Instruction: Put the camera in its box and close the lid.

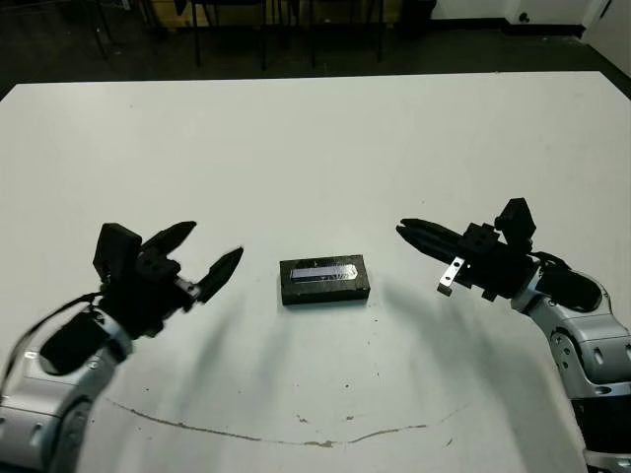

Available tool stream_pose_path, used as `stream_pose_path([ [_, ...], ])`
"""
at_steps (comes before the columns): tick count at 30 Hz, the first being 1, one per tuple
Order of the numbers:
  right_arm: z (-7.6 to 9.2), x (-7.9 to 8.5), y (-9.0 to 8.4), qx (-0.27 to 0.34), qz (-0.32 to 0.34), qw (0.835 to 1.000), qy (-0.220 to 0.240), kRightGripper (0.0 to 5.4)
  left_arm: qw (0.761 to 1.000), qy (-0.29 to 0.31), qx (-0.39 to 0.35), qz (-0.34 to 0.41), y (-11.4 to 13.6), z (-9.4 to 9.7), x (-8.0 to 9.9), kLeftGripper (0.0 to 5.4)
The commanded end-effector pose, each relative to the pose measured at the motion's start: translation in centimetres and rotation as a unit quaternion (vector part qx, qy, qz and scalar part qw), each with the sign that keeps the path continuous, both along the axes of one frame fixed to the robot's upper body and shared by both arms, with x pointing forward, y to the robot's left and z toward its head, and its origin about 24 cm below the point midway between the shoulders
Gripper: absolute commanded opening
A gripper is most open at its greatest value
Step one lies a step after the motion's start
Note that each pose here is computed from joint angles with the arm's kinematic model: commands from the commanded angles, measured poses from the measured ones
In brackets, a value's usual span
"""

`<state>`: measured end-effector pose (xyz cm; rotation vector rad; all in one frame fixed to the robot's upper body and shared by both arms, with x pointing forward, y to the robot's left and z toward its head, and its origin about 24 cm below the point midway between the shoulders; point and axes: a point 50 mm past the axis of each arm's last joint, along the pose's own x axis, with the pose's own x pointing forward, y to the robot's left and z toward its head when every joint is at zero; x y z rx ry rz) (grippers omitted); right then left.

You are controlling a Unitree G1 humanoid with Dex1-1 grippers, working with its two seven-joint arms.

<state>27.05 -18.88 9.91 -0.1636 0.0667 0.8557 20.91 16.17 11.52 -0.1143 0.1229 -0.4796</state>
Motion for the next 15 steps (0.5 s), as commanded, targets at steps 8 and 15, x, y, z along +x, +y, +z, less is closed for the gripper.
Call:
stream_pose_path([
  [8, -0.3, 0.1, -0.7, -0.001, -0.023, 1.0, 0.008, 0.0, 0.995, 0.077, -0.06, 0.01, -6.1, 1.0, 1.7, 1.31],
  [15, -0.5, -0.1, -1.0, -0.001, -0.027, 1.0, 0.007, 0.0, 0.988, 0.154, 0.0, -0.001, -8.7, -1.5, 2.2, 0.02],
])
